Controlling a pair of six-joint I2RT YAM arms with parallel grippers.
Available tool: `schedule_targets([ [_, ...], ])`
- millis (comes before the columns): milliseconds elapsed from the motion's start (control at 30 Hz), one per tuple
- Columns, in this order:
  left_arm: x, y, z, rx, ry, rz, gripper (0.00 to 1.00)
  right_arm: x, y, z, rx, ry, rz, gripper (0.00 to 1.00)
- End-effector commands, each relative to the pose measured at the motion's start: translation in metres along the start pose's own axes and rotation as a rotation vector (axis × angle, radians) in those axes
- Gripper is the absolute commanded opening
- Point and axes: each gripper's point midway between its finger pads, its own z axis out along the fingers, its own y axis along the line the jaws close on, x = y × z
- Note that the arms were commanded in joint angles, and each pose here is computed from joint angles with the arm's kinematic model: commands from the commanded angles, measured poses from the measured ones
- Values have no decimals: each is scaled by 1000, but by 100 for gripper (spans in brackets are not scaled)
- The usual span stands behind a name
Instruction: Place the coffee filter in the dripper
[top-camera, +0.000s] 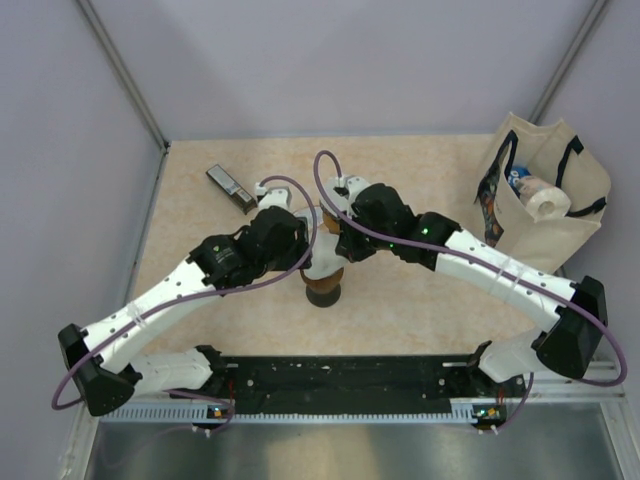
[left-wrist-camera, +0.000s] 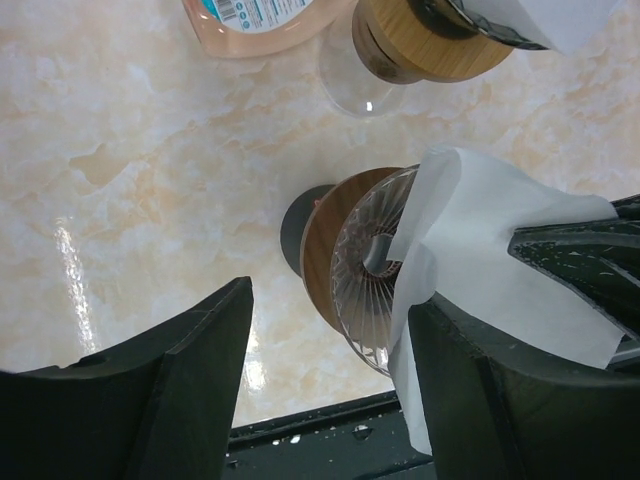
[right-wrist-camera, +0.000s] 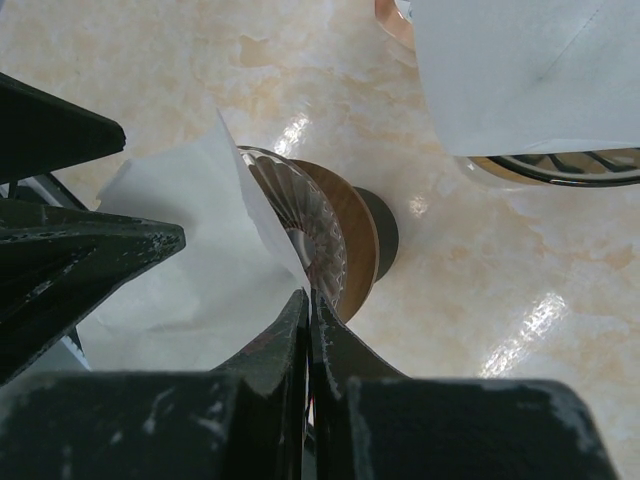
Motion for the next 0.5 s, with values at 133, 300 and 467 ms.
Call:
schedule_targets([
  [133,6,-20,8,105,53,49,87,-25,12,-3,-29,-61,-35,0],
  [300,14,-14,18,53,101,80,95,-26,13,-4,-38,-70,-45,0],
  [467,19,0,23,-30,125,93,95,-24,12,-6,-37,-72,-52,0],
])
